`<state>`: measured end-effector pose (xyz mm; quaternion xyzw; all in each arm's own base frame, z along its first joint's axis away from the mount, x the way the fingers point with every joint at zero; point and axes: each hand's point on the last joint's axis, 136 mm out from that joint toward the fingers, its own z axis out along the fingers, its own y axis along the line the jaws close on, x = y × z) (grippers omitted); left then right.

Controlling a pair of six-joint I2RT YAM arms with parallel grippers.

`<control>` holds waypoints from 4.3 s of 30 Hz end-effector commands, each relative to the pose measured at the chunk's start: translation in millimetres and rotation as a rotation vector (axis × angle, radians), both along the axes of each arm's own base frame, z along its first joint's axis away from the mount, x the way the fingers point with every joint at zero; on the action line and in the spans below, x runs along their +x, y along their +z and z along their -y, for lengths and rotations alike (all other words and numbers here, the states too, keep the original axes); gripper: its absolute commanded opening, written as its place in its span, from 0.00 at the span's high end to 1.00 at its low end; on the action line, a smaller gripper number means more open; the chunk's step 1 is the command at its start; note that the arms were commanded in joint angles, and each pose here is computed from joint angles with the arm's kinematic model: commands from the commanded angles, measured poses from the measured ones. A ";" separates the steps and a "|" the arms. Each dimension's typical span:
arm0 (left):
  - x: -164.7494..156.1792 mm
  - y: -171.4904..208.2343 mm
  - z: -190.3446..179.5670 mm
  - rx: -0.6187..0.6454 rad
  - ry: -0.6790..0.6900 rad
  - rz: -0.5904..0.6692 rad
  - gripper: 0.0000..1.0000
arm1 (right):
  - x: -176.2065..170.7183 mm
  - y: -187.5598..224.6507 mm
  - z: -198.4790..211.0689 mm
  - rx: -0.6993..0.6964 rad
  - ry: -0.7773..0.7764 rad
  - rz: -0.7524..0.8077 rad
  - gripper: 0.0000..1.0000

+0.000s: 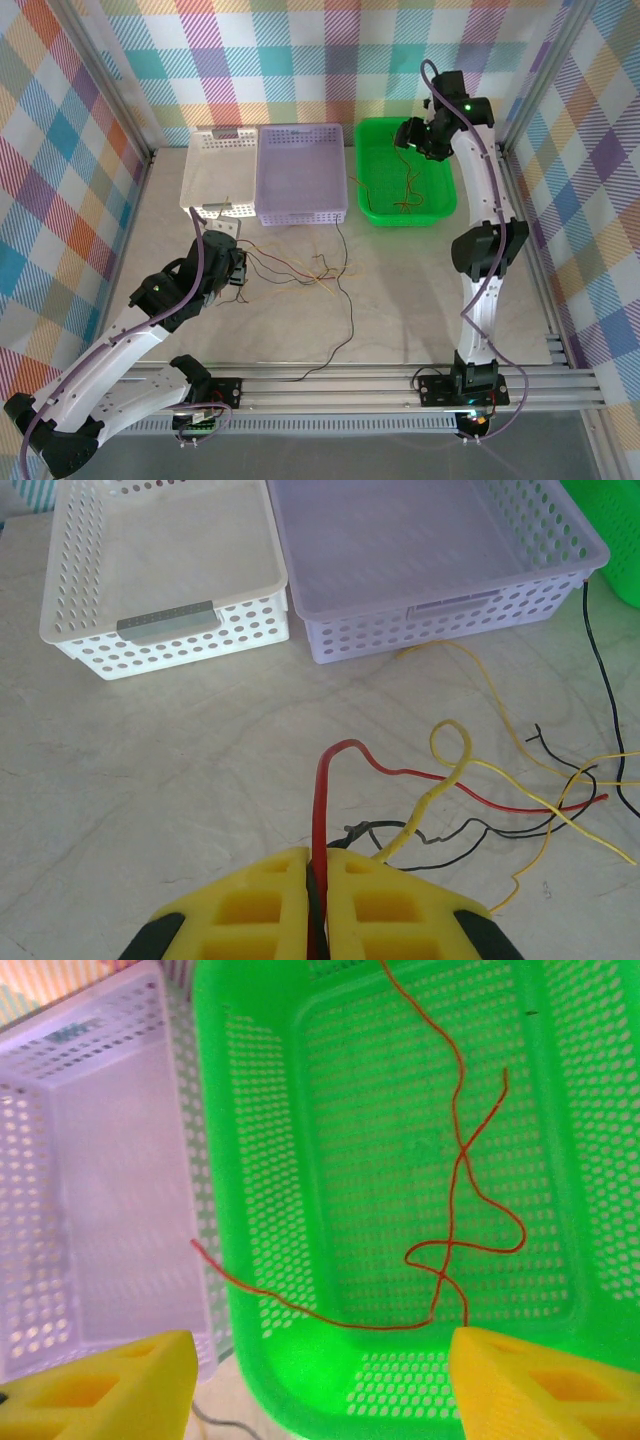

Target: Untangle the cables

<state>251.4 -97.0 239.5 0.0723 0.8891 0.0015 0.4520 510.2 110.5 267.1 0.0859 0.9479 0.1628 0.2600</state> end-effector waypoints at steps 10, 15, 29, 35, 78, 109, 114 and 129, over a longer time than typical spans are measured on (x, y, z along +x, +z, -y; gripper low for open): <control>-6.0 8.3 4.2 -0.049 -0.045 0.024 1.00 | -74.6 12.3 -93.7 0.128 0.334 0.083 0.33; -12.8 15.4 13.7 -0.104 -0.109 0.038 1.00 | -110.0 -6.1 -122.9 0.103 0.432 0.127 0.33; -19.1 19.3 19.1 -0.140 -0.154 0.053 1.00 | -76.7 -55.9 -80.4 -0.199 0.298 0.124 0.44; -16.8 14.9 18.4 -0.120 -0.144 0.042 1.00 | -59.7 -91.0 -81.1 -0.271 0.355 0.137 0.53; -9.4 8.1 21.9 -0.089 -0.144 0.019 1.00 | 7.3 -145.3 -93.5 -0.267 0.443 0.181 0.70; -6.8 4.6 24.7 -0.087 -0.150 -0.001 1.00 | 51.1 -200.6 -6.5 -0.165 0.080 -0.056 1.00; -6.4 2.7 25.0 -0.084 -0.150 -0.008 1.00 | 52.2 -217.0 -13.2 -0.126 0.097 -0.139 1.00; -7.0 1.4 25.6 -0.085 -0.154 -0.016 1.00 | 45.5 -109.6 5.3 -0.156 -0.019 0.001 0.69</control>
